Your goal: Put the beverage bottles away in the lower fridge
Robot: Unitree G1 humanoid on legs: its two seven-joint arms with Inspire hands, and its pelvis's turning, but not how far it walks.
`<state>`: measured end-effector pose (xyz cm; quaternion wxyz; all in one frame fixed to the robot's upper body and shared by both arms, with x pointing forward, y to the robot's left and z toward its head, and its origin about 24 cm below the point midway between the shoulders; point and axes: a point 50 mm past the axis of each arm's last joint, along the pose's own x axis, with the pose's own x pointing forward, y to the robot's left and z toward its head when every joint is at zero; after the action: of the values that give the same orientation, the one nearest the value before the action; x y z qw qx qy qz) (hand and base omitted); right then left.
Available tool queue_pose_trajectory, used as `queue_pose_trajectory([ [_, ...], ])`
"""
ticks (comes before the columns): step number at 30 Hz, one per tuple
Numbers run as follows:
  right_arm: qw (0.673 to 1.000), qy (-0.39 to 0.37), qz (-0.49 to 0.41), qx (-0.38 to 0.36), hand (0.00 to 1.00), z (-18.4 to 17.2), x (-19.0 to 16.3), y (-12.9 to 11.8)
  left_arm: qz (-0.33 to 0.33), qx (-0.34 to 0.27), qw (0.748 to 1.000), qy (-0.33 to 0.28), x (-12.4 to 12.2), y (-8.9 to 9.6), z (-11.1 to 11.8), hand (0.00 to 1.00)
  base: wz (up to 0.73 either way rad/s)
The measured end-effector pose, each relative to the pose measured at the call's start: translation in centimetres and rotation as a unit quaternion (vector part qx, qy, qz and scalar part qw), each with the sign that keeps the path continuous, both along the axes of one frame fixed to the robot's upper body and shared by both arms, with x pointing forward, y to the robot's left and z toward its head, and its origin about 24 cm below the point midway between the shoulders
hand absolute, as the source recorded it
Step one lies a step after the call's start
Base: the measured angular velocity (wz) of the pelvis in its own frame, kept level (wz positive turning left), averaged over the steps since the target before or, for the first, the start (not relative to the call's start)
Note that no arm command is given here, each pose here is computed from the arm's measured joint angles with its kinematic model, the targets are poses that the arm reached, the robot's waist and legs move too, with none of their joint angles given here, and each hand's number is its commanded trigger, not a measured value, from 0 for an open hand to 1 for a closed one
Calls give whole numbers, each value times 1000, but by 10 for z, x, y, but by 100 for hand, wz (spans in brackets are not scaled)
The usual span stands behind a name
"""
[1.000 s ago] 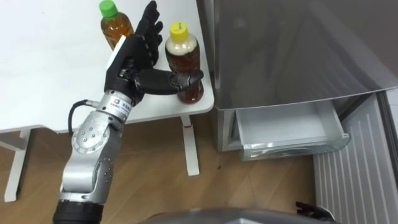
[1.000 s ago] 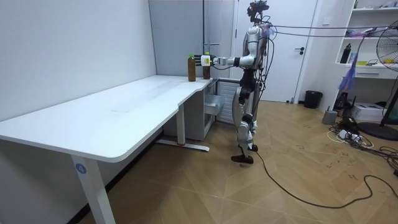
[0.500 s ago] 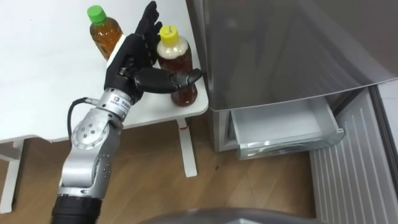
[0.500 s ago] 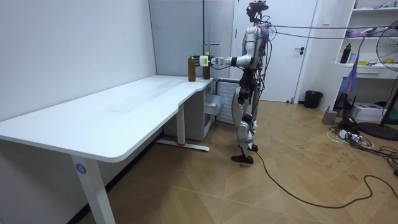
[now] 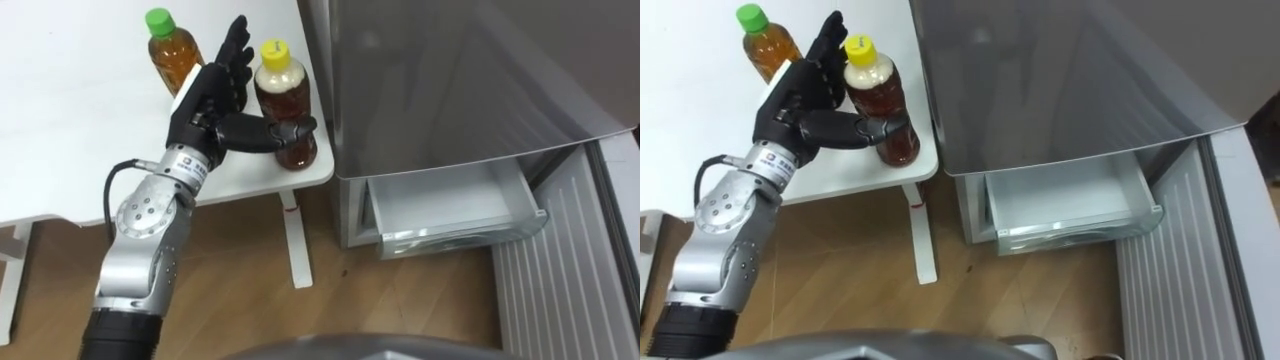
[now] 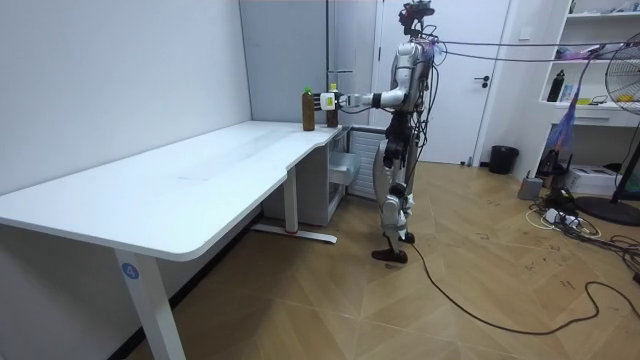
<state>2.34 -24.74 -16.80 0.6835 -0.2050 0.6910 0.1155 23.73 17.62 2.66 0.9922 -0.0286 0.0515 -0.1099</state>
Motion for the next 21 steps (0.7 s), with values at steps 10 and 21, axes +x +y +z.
queue_pose_trajectory([
  [10,1000,3,3,6,0,0,0,1,7,-4,1000,-3,8,-1,2,0,0],
  [21,1000,8,-1,6,0,0,0,1,-9,-3,1000,-5,12,-7,3,0,0],
])
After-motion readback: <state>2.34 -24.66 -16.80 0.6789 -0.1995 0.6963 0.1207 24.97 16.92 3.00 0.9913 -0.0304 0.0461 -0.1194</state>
